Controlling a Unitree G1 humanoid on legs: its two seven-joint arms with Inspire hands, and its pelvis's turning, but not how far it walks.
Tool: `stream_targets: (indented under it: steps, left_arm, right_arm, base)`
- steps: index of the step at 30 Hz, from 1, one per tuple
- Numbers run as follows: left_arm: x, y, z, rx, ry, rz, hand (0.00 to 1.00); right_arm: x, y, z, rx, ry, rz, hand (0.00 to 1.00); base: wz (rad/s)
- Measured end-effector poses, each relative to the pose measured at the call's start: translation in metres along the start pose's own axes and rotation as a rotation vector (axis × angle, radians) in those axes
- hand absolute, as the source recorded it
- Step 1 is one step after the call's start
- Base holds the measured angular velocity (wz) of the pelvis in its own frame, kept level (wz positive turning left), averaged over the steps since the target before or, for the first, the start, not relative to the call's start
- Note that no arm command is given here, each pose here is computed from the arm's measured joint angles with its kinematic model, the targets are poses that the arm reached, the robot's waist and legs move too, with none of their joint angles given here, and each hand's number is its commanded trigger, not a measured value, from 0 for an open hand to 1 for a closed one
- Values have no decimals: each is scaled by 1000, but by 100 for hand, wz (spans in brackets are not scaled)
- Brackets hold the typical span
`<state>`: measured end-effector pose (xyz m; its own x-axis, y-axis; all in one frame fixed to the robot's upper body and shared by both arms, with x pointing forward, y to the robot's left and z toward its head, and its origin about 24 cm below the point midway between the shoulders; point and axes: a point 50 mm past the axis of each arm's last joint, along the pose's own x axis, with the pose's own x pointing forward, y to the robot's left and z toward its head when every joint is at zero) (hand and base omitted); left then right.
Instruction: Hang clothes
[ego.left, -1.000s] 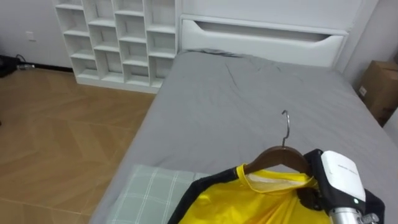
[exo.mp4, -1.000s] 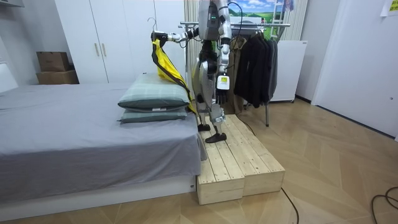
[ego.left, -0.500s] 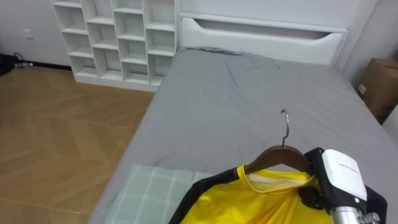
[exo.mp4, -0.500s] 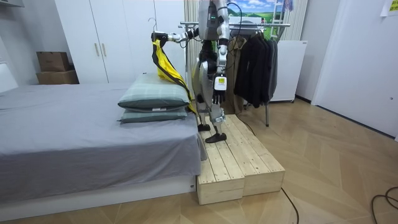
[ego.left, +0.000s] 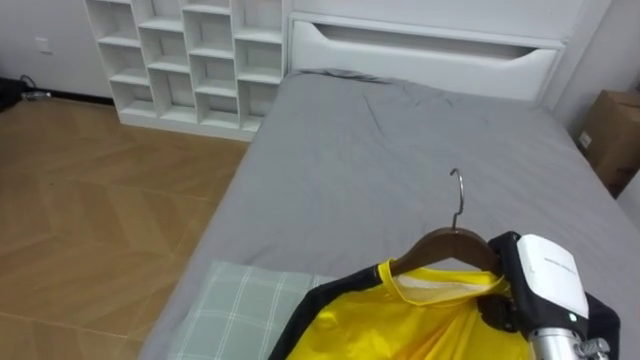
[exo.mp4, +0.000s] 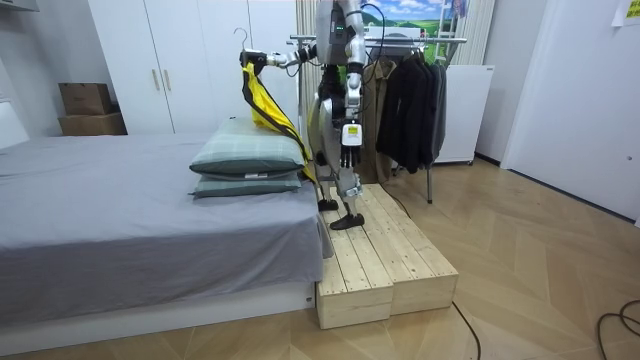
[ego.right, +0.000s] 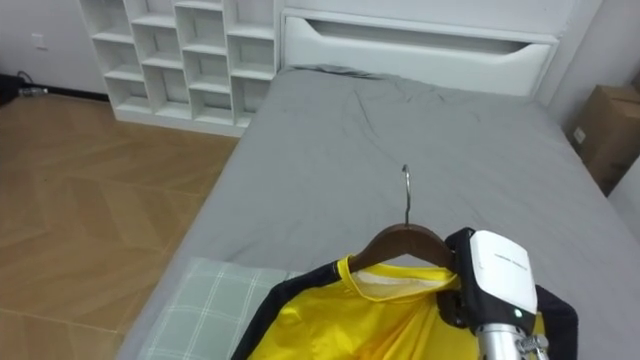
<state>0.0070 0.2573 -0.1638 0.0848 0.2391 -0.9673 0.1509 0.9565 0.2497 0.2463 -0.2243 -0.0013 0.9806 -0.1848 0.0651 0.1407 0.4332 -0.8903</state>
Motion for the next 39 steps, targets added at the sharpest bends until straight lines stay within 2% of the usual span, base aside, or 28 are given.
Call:
stream_targets:
  steps: [22, 27, 33, 39]
  left_arm:
    - [0, -6, 1, 59, -4, -45, 0]
    - [0, 0, 10, 17, -25, -33, 0]
    - [1, 8, 27, 27, -63, 6, 0]
    - [0, 2, 45, 32, -118, -6, 0]
  right_arm:
    - [-3, 4, -3, 46, 27, 36, 100]
    - [-4, 7, 2, 34, 11, 42, 100]
    - [-10, 21, 11, 26, -6, 91, 100]
    - [-7, 21, 18, 35, -22, 82, 100]
  base:
    - [-3]
    - [-71]
    - [-79]
    - [-53]
